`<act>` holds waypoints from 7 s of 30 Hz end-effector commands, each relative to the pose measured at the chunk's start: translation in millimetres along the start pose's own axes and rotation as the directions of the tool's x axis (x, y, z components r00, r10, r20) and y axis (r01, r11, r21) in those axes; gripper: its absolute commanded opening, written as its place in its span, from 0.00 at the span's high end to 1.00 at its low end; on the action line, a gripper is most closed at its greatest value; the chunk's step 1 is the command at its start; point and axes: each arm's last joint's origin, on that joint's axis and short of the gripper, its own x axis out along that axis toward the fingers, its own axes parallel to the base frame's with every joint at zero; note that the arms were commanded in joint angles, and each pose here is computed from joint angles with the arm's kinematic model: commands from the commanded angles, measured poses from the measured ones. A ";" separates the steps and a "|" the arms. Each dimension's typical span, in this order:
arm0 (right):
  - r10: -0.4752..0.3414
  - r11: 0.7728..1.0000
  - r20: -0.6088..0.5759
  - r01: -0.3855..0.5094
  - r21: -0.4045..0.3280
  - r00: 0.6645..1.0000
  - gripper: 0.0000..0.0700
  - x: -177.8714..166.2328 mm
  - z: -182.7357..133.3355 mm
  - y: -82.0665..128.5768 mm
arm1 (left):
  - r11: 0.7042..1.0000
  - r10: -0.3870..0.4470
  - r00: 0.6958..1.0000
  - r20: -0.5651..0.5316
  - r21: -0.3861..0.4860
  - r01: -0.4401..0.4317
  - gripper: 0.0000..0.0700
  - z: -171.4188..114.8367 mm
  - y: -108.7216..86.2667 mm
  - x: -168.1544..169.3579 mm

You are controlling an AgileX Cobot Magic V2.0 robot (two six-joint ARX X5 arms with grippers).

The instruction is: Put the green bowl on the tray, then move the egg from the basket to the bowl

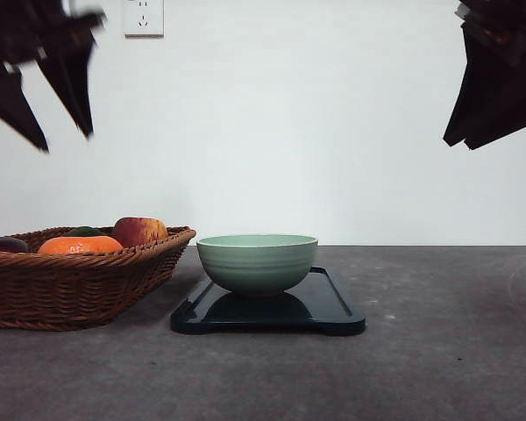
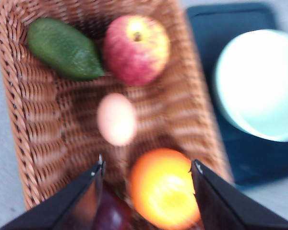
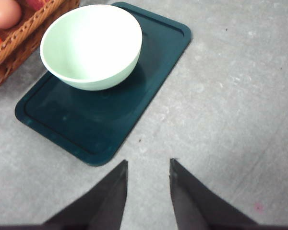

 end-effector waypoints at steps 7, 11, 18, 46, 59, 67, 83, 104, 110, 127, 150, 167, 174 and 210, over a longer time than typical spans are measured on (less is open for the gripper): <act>0.002 1.000 0.012 -0.003 0.009 1.000 0.76 1.5 2.4 0.6 | 0.996 0.081 0.996 -0.035 0.022 -0.081 0.33 14.8 7.4 58.9; 0.002 1.000 0.012 -0.003 0.024 1.000 0.76 1.5 2.4 0.6 | 0.996 0.082 0.995 -0.061 0.021 -0.081 0.33 15.4 10.1 80.8; 0.002 1.000 0.012 -0.003 0.029 1.000 0.76 1.5 2.4 0.6 | 0.996 0.083 0.993 -0.087 0.023 -0.081 0.33 14.9 12.5 106.9; 0.002 1.000 0.026 -0.003 0.031 1.000 0.76 1.4 3.8 0.6 | 0.996 0.087 0.986 -0.140 0.013 -0.086 0.34 9.8 17.3 136.6; 0.002 1.000 0.026 -0.003 0.031 1.000 0.76 1.4 3.8 0.6 | 0.996 0.088 0.983 -0.159 -0.009 -0.090 0.58 7.9 17.4 136.4; 0.002 1.000 0.026 -0.002 0.031 1.000 0.76 1.4 3.8 0.6 | 0.995 0.086 0.979 -0.183 -0.032 -0.093 0.70 5.7 17.4 135.9; 0.002 1.000 0.026 -0.002 0.031 1.000 0.76 1.4 3.8 0.6 | 0.996 0.080 0.994 -0.079 -0.026 -0.082 0.71 14.0 9.1 83.6; 0.003 1.000 0.033 -0.004 0.030 0.999 0.76 1.4 4.5 0.6 | 0.940 -0.340 0.903 0.264 0.131 0.316 0.73 29.2 -48.8 -9.9; 0.003 1.000 0.033 -0.003 0.029 0.999 0.76 1.4 4.5 0.6 | 0.929 -0.354 0.897 0.263 0.208 0.306 0.73 29.2 -76.4 2.9; 0.003 1.000 0.022 -0.003 0.031 1.000 0.76 1.4 3.4 0.6 | 0.928 -0.277 0.937 0.211 0.312 0.204 0.73 21.0 -132.1 82.5; 0.002 0.999 -0.012 -0.002 0.035 1.000 0.76 1.5 0.1 0.6 | 0.941 -0.203 0.970 0.133 0.300 0.156 0.73 7.8 -135.2 165.0; 0.002 0.999 -0.012 -0.001 0.035 1.000 0.76 1.5 0.0 0.5 | 0.944 -0.177 0.981 0.082 0.295 0.146 0.55 -0.1 -136.0 182.6; 0.002 0.999 -0.013 -0.001 0.035 1.000 0.76 1.5 0.0 0.5 | 0.943 -0.178 0.981 0.074 0.298 0.149 0.55 7.1 -141.0 172.4; 0.002 0.999 -0.029 -0.001 0.037 1.000 0.76 1.4 -1.5 0.6 | 0.948 -0.235 0.926 0.296 0.281 0.150 0.54 -37.0 -101.4 -26.5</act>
